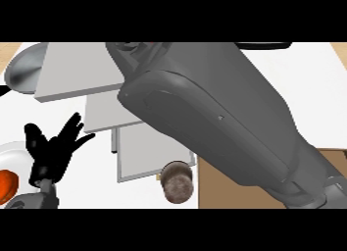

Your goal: Pick the can from the tray and place it in the tiered shelf

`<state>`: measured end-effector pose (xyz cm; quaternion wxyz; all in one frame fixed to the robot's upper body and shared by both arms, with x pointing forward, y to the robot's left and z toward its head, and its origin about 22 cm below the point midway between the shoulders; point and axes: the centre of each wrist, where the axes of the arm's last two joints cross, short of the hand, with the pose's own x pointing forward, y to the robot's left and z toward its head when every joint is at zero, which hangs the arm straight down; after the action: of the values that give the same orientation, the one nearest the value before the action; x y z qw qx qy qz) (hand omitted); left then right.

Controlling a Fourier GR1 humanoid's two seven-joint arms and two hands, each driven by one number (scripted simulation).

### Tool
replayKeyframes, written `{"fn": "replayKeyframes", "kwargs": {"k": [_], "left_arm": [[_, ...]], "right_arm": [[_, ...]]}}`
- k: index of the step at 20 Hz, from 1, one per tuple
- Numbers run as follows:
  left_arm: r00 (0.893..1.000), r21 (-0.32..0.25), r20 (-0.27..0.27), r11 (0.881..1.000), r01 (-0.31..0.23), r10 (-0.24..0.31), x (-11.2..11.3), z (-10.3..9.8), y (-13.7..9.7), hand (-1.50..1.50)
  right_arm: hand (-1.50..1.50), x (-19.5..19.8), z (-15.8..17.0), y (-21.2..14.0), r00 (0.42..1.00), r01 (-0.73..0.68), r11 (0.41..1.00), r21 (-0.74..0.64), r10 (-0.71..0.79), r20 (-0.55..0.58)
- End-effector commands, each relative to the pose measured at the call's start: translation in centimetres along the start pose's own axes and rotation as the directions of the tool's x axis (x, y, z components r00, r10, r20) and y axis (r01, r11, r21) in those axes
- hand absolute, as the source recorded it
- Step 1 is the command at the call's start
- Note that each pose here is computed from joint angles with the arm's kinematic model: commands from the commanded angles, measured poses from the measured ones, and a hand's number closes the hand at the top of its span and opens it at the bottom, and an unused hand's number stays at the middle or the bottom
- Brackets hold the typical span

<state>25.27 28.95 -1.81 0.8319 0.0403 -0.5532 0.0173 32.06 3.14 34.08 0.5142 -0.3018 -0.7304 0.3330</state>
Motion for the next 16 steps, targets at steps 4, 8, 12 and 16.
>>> {"fn": "replayKeyframes", "kwargs": {"k": [4,8,12,16], "left_arm": [[0.998,-0.001,-0.069,1.0,-0.001,0.0,-0.8,-0.5,0.8,0.0],[0.998,-0.012,-0.069,1.0,-0.012,0.011,0.0,-0.2,-0.8,0.0],[0.999,-0.009,-0.049,1.0,0.004,-0.004,-0.3,-0.1,1.8,0.0],[0.997,0.009,-0.075,1.0,0.002,-0.002,-1.3,-0.1,-0.3,0.0]], "right_arm": [[1.5,-1.6,-0.2,0.4,0.997,-0.081,0.996,0.038,0.081,-0.003],[-1.5,-0.6,-0.3,-1.1,0.975,0.187,0.977,-0.099,-0.197,-0.103],[-1.5,0.1,-0.3,-2.6,0.944,0.301,0.946,-0.116,-0.313,-0.103],[-1.5,-1.8,-0.4,-3.3,0.873,0.466,0.872,-0.15,-0.481,-0.083]]}}
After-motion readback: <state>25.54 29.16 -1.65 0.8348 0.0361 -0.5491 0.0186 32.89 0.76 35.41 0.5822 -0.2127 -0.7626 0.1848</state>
